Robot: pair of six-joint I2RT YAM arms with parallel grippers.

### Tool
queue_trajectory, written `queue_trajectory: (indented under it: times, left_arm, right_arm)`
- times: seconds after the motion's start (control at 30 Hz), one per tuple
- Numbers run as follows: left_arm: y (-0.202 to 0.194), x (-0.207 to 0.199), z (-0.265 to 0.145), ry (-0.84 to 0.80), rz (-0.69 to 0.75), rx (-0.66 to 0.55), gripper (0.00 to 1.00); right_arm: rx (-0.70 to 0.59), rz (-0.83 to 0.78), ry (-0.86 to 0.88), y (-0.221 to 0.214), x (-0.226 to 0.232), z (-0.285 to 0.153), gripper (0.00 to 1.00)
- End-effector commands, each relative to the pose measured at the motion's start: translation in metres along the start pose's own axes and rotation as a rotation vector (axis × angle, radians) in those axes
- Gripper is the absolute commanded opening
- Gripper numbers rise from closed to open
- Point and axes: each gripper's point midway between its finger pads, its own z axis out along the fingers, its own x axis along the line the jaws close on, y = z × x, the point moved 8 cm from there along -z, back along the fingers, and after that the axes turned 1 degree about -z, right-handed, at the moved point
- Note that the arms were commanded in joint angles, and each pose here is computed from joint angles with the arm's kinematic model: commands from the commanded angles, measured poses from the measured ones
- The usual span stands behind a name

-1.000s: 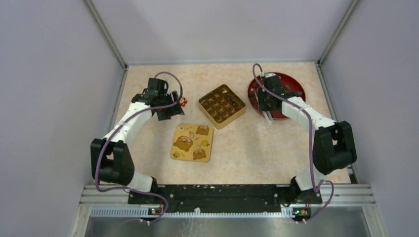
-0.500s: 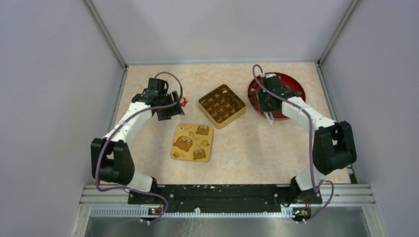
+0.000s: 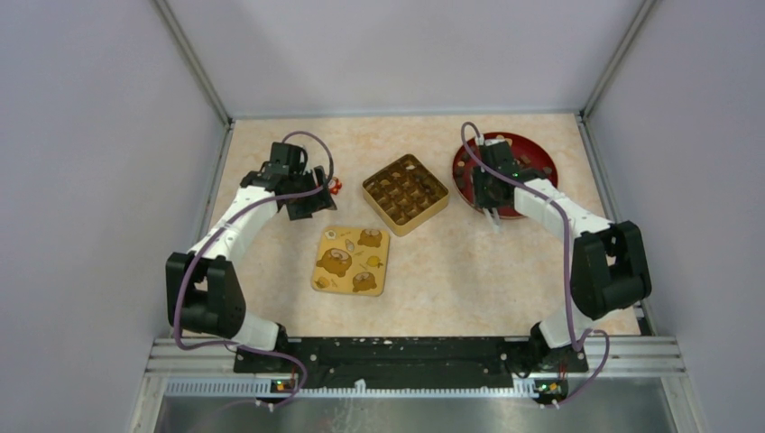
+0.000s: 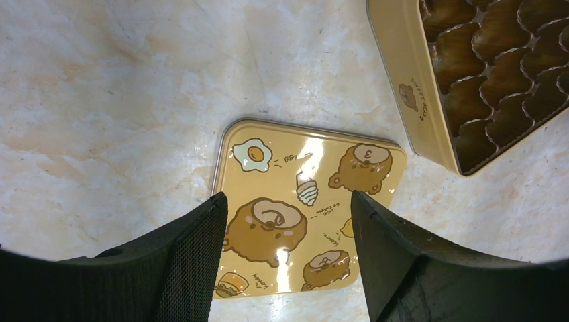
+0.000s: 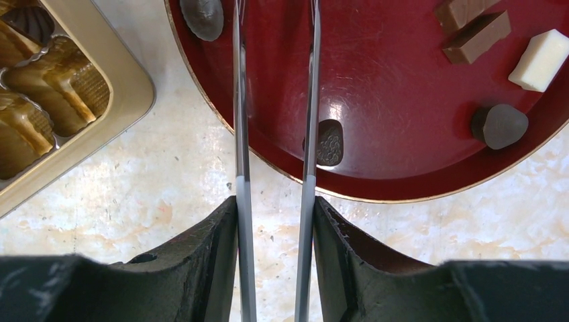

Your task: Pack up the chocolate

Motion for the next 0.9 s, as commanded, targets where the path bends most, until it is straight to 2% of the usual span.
queue_trajectory:
  times: [0.0,0.3,0.6,0.87]
  left_arm:
    - [0.012,-0.006,-0.006,-0.024,0.009,-0.043,0.73]
    - [0.011,-0.004,-0.008,-0.009,0.010,-0.051,0.73]
    - [0.011,-0.005,-0.009,-0.017,0.010,-0.051,0.73]
    - [0.010,-0.004,-0.012,-0.014,0.011,-0.057,0.73]
  right_arm:
    - [-0.083,0.028,-0.020,0.016,-0.004,-0.006,0.41]
    - [-0.115,0.038,-0.013,0.029,-0.002,-0.006,0.29]
    - [-0.108,0.022,-0.029,0.035,-0.003,0.000,0.33]
    - [-0.106,0.025,-0.030,0.038,-0.005,0.005,0.30]
